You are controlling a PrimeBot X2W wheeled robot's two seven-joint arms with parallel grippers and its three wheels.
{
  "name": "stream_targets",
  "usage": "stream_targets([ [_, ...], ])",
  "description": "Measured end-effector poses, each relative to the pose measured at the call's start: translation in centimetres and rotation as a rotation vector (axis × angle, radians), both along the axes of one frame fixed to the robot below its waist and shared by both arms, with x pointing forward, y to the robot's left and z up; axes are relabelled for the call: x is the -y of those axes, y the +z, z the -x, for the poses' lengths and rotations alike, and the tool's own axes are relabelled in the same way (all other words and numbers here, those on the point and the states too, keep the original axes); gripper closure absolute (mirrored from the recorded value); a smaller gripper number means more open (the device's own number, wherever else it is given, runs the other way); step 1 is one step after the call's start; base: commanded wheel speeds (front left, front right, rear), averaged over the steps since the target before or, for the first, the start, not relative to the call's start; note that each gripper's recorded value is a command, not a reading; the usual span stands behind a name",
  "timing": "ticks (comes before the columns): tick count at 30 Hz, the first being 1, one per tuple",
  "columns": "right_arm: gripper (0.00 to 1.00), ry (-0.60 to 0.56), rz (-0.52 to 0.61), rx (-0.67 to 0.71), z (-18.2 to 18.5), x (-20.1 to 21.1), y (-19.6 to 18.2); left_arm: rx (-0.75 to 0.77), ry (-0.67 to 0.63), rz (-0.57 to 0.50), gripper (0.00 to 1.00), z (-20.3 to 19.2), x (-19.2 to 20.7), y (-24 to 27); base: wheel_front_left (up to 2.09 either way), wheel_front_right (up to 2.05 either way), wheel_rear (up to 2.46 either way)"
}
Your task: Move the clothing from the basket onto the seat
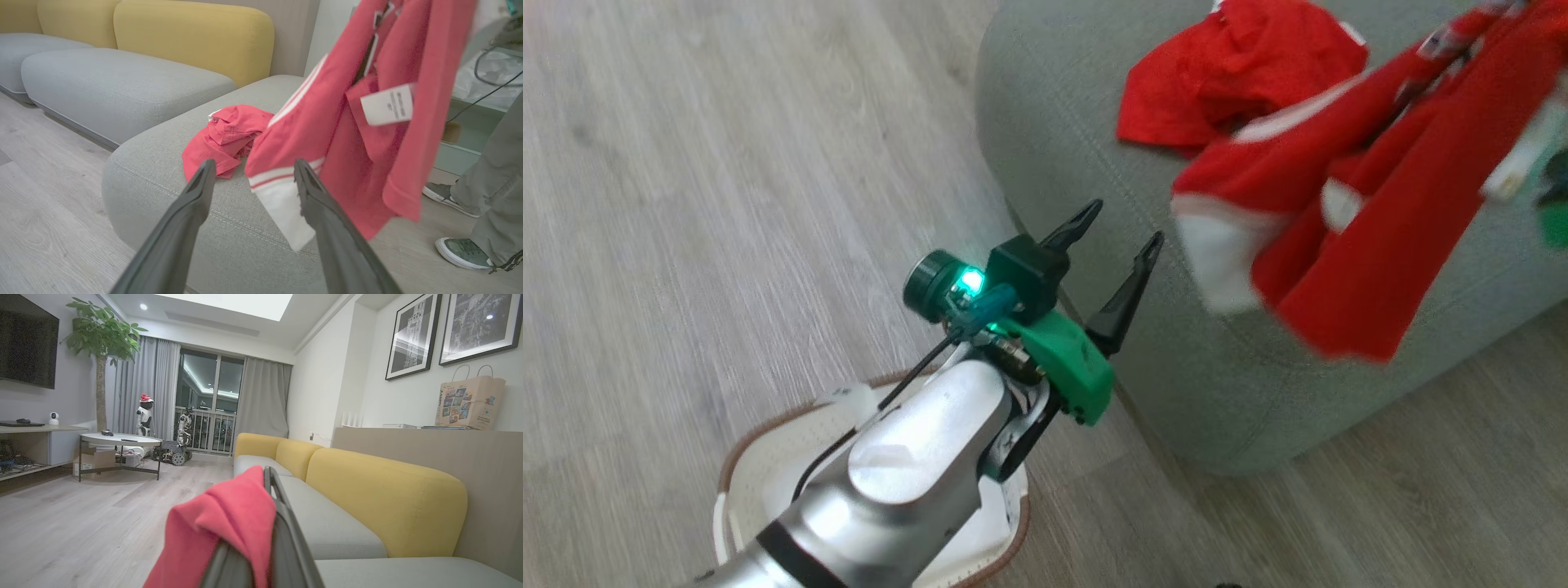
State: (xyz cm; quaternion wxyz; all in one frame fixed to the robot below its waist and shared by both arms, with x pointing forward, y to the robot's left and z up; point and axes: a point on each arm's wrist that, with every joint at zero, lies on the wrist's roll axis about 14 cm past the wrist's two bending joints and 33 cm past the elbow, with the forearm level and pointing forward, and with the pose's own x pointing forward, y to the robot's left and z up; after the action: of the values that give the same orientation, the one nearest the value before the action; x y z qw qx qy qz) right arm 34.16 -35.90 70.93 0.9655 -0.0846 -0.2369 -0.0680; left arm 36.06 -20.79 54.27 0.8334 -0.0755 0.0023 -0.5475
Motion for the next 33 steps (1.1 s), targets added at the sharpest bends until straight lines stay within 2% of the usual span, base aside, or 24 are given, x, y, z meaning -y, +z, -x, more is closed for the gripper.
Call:
stream_targets([
  [10, 1.0, -0.107, 0.04, -0.034, -7.6, 5.8, 2.3, -0.015, 0.025, -0.033, 0.0, -4.1, -0.1, -2.7, 0.0, 0.0, 0.0],
  [21, 1.0, -0.21, 0.062, -0.198, -14.8, 9.8, -3.1, -0.039, 0.035, -0.047, 0.0, -7.4, -0.1, -6.1, 0.0, 0.0, 0.0],
  [25, 1.0, -0.222, 0.09, -0.308, -18.1, 10.3, -7.1, -0.071, 0.065, -0.06, 0.0, -9.0, -0.5, -8.3, 0.0, 0.0, 0.0],
  [33, 1.0, -0.202, 0.104, -0.628, -21.4, 9.8, -19.3, -0.153, 0.103, -0.099, 0.0, -10.3, -1.6, -12.8, 0.0, 0.0, 0.0],
])
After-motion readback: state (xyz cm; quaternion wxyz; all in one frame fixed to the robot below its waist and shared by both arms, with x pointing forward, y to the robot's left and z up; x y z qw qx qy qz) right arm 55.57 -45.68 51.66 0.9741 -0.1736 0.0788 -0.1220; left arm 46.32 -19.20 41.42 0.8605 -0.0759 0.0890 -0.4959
